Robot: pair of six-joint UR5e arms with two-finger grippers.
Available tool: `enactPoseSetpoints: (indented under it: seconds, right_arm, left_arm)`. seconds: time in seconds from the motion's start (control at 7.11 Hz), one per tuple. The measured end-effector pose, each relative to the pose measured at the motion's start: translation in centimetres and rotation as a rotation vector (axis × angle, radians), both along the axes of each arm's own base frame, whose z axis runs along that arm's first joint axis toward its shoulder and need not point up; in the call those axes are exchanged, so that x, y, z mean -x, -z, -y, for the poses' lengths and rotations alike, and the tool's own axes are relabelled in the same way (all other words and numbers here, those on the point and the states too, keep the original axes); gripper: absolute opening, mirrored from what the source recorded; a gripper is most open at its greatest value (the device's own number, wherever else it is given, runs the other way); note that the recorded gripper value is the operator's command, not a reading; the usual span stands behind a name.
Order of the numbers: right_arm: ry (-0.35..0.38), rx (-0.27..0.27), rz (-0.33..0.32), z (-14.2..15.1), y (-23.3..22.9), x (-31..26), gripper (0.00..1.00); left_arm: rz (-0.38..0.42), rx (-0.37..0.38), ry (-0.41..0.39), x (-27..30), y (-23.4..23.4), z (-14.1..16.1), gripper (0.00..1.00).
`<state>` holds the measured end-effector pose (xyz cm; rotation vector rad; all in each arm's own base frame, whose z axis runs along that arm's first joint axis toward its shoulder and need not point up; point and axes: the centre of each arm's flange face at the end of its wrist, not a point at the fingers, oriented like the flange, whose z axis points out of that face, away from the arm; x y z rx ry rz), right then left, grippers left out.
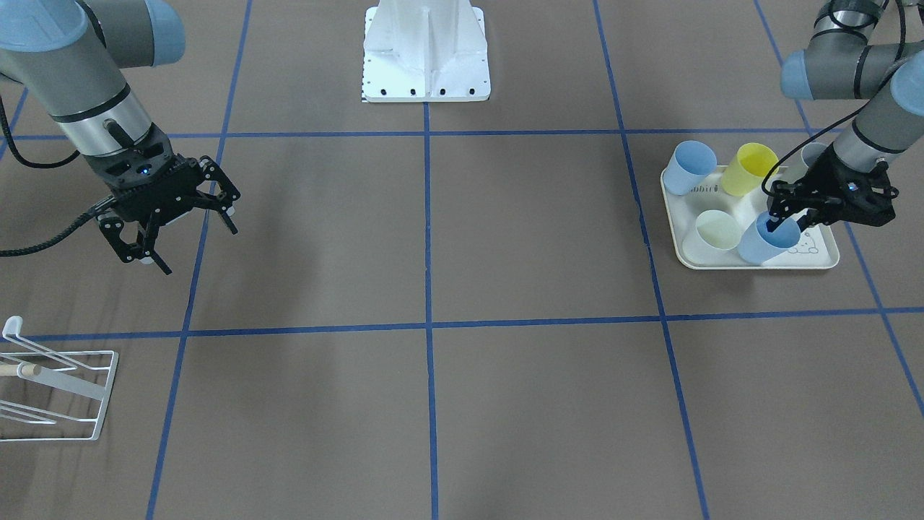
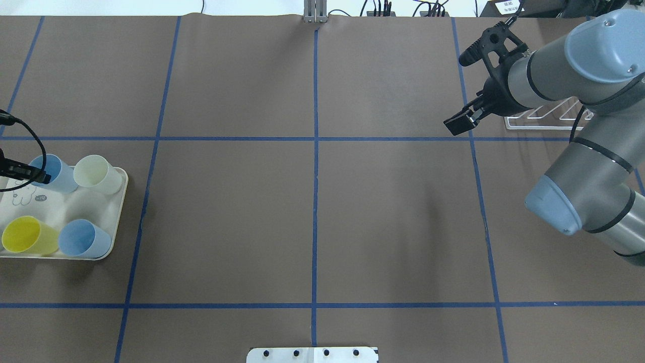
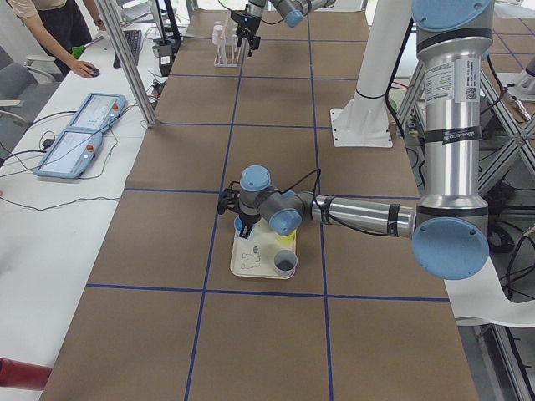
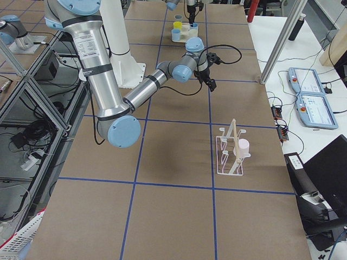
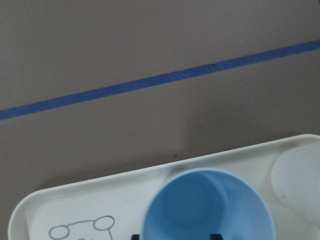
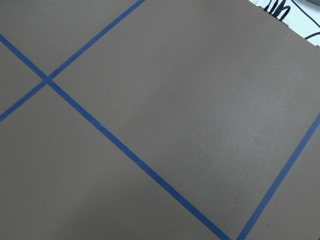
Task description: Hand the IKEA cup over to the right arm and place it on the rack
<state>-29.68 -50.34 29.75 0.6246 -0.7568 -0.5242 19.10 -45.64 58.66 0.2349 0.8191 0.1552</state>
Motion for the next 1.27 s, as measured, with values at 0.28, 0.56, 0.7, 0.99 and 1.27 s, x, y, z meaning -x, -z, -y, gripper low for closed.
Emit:
enactPoseSetpoints:
  seconds: [0.28,0.56,0.7,0.99,1.27]
  right_arm:
    - [-0.002,-0.002,-0.005,0.0,-0.1,0.2,1.00]
    - [0.001,-0.009,-0.011,-0.3,-0.1,0.8,1.00]
    - [0.007,-0.011,-0.010,-0.4,-0.1,1.2,1.00]
    - [0.013,-0.023,-0.002,-0.6,0.2,1.7,1.00]
    - [0.006,-0.070,-0.004,-0.8,1.9,3.1,1.00]
  left_arm:
    - [-0.010,0.004,-0.006,0.0,0.2,0.0,0.00]
    - [-0.040,0.020,0.014,1.9,0.7,0.6,0.00]
    - [-0.052,0.030,0.047,3.8,1.2,1.5,0.00]
    - [-0.124,0.055,0.098,8.1,4.4,4.4,0.00]
    - [-0.234,0.119,0.112,9.3,10.2,6.9,0.00]
